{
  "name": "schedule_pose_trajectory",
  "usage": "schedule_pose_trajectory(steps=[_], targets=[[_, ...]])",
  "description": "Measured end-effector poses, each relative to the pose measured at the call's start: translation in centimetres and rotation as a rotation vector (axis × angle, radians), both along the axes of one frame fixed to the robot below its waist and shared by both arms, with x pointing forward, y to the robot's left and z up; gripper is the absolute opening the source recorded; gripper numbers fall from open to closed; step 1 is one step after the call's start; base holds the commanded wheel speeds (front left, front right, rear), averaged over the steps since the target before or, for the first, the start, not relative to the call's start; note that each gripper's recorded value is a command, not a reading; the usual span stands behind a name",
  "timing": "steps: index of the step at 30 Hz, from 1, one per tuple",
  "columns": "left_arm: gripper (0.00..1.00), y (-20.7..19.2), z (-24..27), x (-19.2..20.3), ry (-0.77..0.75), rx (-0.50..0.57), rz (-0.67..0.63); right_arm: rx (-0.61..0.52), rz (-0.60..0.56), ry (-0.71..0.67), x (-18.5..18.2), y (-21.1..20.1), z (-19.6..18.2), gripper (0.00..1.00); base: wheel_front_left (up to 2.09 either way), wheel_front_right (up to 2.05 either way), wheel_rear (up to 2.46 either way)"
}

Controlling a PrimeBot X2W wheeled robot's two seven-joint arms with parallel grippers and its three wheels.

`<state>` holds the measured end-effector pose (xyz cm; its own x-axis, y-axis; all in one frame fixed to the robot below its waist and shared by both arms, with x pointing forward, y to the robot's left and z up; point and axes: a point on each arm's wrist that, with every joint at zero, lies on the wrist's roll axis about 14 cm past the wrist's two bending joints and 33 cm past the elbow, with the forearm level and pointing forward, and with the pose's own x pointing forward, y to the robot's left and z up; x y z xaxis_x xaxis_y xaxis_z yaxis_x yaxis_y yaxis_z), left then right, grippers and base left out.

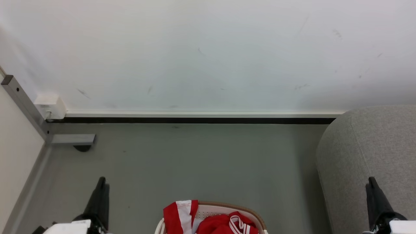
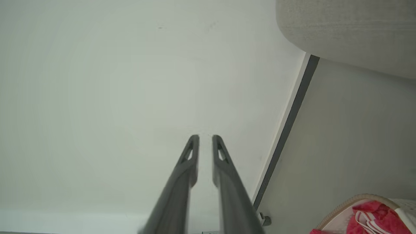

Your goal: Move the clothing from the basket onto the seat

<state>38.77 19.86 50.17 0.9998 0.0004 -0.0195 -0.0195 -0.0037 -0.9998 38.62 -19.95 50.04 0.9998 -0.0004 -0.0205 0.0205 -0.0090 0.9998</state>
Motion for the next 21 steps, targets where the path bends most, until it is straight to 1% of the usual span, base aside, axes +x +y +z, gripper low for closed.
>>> schedule_pose_trajectory(steps=[4, 10, 13, 17, 19, 21], targets=[[1.0, -0.2, -1.9, -0.9, 0.058, -0.009, 0.004, 0.019, 0.0, 0.053, -0.9, 0.4, -1.8, 1.0, 0.0, 0.0, 0.0], [1.0, -0.2, -1.6, -0.8, 0.048, -0.002, 0.019, 0.024, -0.006, 0.035, -0.8, 0.7, -1.3, 1.0, 0.0, 0.0, 0.0], [1.0, -0.1, -1.1, -0.6, 0.036, 0.018, 0.028, 0.019, -0.01, 0.02, -0.7, 0.9, -0.8, 1.0, 0.0, 0.0, 0.0], [1.0, -0.2, -0.7, -0.5, 0.023, 0.052, 0.033, -0.009, -0.014, 0.007, -0.6, 1.0, -0.3, 1.0, 0.0, 0.0, 0.0], [1.0, -0.2, -0.5, -0.4, 0.02, 0.093, 0.036, -0.04, -0.008, -0.001, -0.6, 1.3, 0.0, 1.0, 0.0, 0.0, 0.0], [1.0, -0.2, -0.2, -0.3, 0.011, 0.156, 0.036, -0.091, -0.008, -0.01, -0.5, 1.2, 0.3, 1.0, 0.0, 0.0, 0.0]])
